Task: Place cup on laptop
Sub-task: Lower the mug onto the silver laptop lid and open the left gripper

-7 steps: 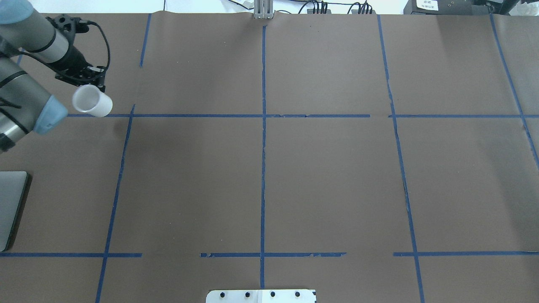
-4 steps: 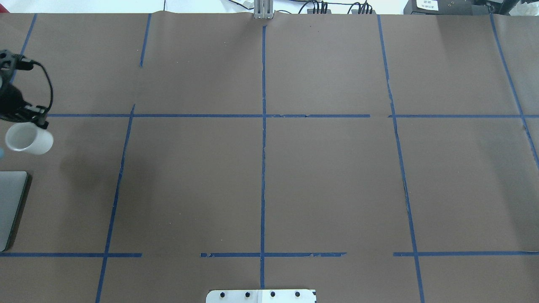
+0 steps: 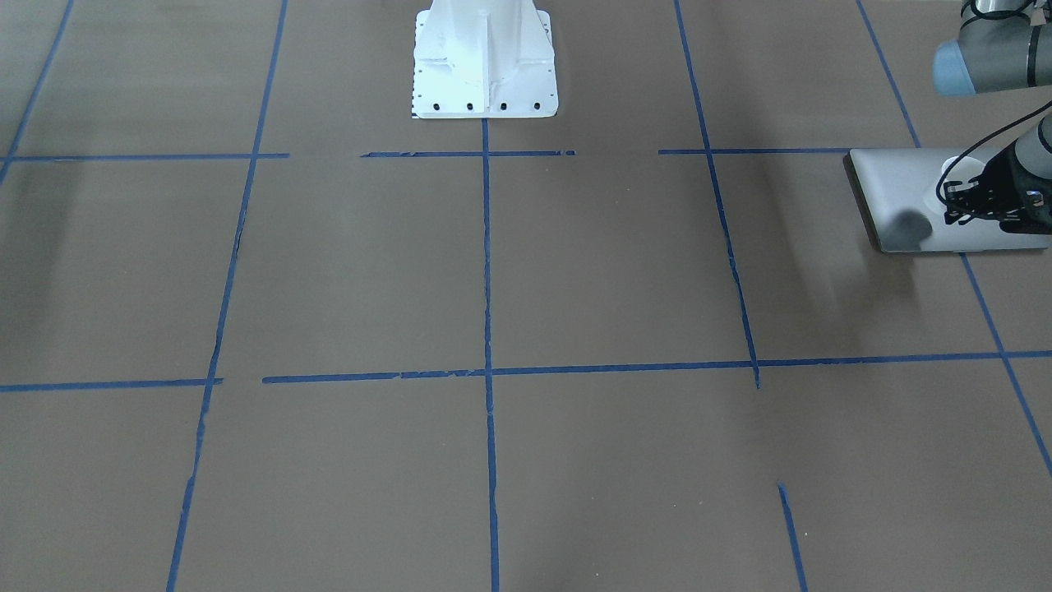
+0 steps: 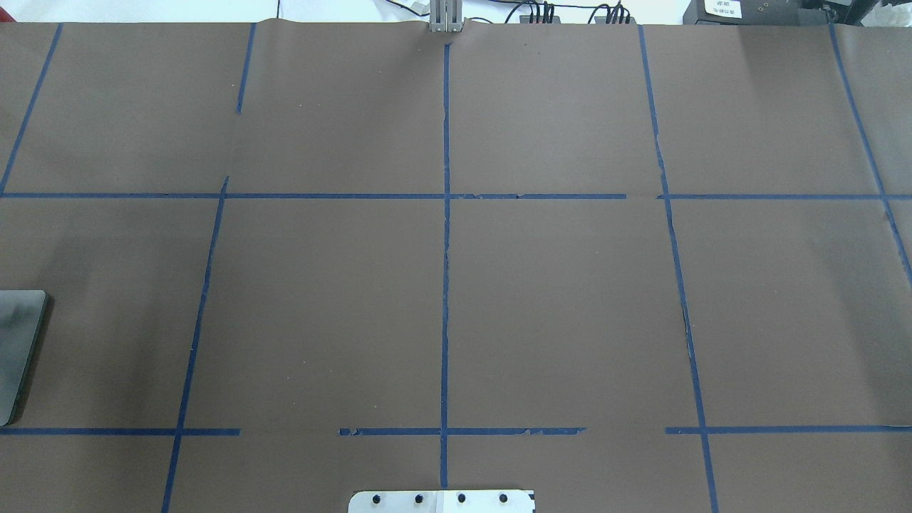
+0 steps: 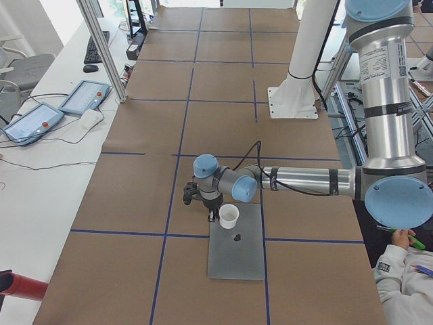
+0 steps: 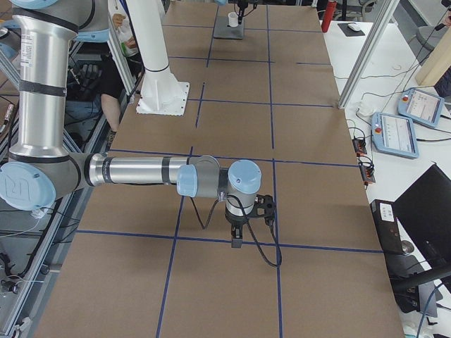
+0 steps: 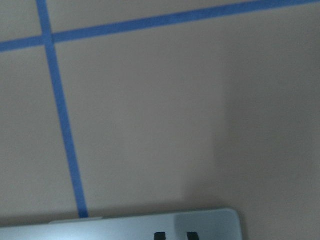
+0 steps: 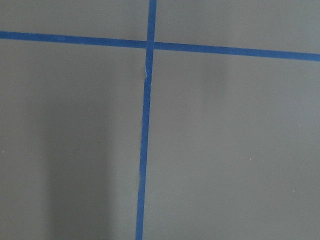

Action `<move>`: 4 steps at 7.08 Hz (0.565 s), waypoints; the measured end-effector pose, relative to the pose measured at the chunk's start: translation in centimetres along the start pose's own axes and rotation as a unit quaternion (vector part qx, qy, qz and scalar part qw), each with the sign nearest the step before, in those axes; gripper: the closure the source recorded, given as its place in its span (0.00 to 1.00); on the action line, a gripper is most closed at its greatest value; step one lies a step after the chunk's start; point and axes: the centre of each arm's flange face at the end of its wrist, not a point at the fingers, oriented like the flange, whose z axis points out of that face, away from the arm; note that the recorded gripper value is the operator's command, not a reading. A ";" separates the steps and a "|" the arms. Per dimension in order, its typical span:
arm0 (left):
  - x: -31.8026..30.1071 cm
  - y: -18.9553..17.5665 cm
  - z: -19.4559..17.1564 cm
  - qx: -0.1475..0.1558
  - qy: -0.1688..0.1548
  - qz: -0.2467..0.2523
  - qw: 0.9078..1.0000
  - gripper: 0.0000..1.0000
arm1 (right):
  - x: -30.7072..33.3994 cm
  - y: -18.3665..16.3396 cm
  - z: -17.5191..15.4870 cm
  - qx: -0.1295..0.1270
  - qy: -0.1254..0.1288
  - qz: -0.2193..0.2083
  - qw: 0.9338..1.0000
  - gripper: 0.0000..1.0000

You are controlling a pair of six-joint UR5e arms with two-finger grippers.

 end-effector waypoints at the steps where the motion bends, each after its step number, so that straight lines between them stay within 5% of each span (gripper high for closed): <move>1: -0.8 0.8 0.6 -0.007 -0.002 0.002 1.000 1.00 | 0.0 0.0 0.0 0.000 0.000 0.000 1.000 0.00; 4: -1.9 1.3 1.8 -0.015 -0.004 0.001 1.000 1.00 | 0.0 0.0 0.0 0.000 -0.001 0.000 1.000 0.00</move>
